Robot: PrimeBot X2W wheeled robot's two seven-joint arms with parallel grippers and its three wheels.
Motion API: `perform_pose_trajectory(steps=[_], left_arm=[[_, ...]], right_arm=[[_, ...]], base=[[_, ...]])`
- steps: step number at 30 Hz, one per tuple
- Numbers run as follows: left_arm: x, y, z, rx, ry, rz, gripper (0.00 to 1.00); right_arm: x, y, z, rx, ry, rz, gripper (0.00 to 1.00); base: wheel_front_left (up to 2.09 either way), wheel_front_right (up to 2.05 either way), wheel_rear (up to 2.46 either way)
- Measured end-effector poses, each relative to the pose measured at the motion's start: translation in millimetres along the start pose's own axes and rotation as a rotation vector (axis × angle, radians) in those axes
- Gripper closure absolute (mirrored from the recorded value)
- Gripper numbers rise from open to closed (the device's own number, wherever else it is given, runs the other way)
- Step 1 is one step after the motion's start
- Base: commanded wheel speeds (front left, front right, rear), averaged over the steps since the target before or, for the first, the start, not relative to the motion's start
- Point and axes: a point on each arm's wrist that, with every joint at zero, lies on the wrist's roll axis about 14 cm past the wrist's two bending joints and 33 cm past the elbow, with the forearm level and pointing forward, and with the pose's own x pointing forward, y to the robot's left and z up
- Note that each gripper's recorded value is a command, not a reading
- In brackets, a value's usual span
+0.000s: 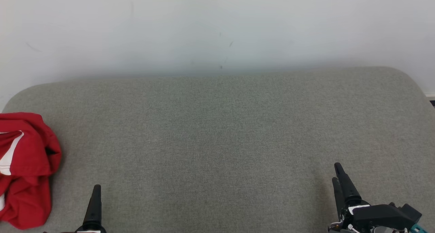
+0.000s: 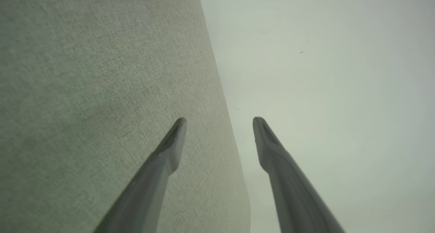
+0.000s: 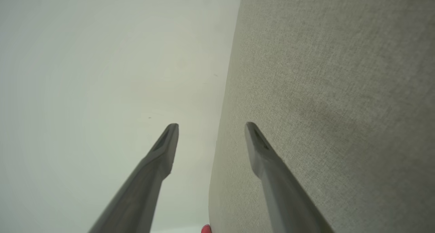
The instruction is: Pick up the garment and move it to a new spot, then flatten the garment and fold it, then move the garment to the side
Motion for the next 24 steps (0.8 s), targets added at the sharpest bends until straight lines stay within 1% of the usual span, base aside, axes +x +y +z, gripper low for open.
perform_pose_trajectory(steps=[9,18,20,21,24], left_arm=[[-3.8,5.9,1.9,0.172,-0.011,0.018,0.0],[-3.3,2.2,1.5,0.355,-0.017,0.004,0.0],[-3.6,1.4,1.8,0.395,-0.02,0.001,0.0],[-4.3,1.2,2.1,0.434,-0.023,-0.002,0.0],[-5.1,1.9,1.0,0.493,-0.02,-0.001,0.0]], right_arm=[[-0.5,-4.4,-0.7,-0.169,-0.005,-0.015,0.0],[-1.4,-8.1,-0.1,-0.333,-0.01,-0.024,0.0],[-1.6,-8.5,0.0,-0.376,-0.01,-0.025,0.0],[-1.7,-8.8,0.6,-0.414,-0.012,-0.025,0.0],[-1.8,-9.1,0.5,-0.47,-0.011,-0.024,0.0]], base=[[0.0,0.0,0.0],[0.0,0.0,0.0],[0.0,0.0,0.0],[0.0,0.0,0.0],[0.0,0.0,0.0]])
